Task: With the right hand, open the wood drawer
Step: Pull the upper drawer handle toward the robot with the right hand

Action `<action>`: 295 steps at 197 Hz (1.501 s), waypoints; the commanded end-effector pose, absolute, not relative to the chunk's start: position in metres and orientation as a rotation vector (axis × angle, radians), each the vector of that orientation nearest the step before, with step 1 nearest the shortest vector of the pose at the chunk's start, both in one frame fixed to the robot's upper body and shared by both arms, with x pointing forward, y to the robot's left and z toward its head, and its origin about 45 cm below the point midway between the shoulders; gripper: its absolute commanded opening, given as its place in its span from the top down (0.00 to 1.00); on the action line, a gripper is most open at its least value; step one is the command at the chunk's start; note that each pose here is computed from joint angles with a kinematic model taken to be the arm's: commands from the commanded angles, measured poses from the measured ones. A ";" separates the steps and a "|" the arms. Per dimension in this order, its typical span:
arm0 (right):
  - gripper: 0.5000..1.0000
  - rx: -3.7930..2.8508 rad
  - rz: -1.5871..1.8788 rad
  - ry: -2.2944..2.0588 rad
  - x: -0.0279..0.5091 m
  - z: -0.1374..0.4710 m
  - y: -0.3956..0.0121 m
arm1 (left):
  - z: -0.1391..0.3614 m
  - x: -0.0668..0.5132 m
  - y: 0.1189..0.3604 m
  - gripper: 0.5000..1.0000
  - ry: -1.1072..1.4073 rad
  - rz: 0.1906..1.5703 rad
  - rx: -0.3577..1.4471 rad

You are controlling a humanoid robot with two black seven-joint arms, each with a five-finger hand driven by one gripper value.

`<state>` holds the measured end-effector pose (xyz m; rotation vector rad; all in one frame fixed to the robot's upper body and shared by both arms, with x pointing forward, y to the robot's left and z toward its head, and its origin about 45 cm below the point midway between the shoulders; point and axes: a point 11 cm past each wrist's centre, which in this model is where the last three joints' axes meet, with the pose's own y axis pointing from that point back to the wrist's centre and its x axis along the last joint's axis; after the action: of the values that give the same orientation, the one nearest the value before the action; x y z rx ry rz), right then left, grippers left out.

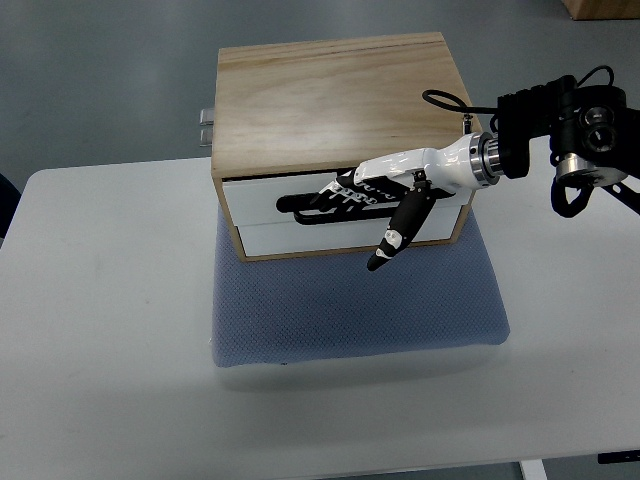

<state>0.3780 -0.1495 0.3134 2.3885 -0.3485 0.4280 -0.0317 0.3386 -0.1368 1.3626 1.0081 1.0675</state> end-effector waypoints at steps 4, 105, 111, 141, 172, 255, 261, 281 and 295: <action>0.14 2.387 0.430 -0.353 0.379 0.315 -0.151 | -0.137 -0.031 0.339 0.00 1.008 1.068 1.362; 0.14 2.397 0.409 -0.335 0.373 0.313 -0.149 | -0.137 -0.032 0.339 0.00 1.008 1.066 1.363; 0.14 2.399 0.407 -0.334 0.373 0.313 -0.149 | -0.137 -0.031 0.339 0.00 1.007 1.067 1.363; 0.14 2.404 0.392 -0.330 0.370 0.313 -0.151 | -0.137 -0.031 0.339 0.00 1.008 1.068 1.362; 0.14 2.402 0.386 -0.320 0.367 0.312 -0.153 | -0.137 -0.032 0.339 0.00 1.009 1.068 1.363; 0.13 2.388 0.369 -0.244 0.346 0.305 -0.156 | -0.137 -0.031 0.339 0.00 1.008 1.068 1.362; 0.13 2.382 0.366 -0.243 0.346 0.304 -0.158 | -0.137 -0.032 0.339 0.00 1.009 1.068 1.363; 0.13 2.385 0.371 -0.226 0.341 0.304 -0.157 | -0.137 -0.032 0.339 0.00 1.009 1.068 1.363; 0.13 2.383 0.367 -0.226 0.340 0.304 -0.159 | -0.137 -0.032 0.339 0.00 1.008 1.066 1.363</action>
<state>0.3426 -0.1573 0.3038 2.3843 -0.2318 0.3705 -0.0318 0.3386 -0.1368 1.3628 1.0080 1.0672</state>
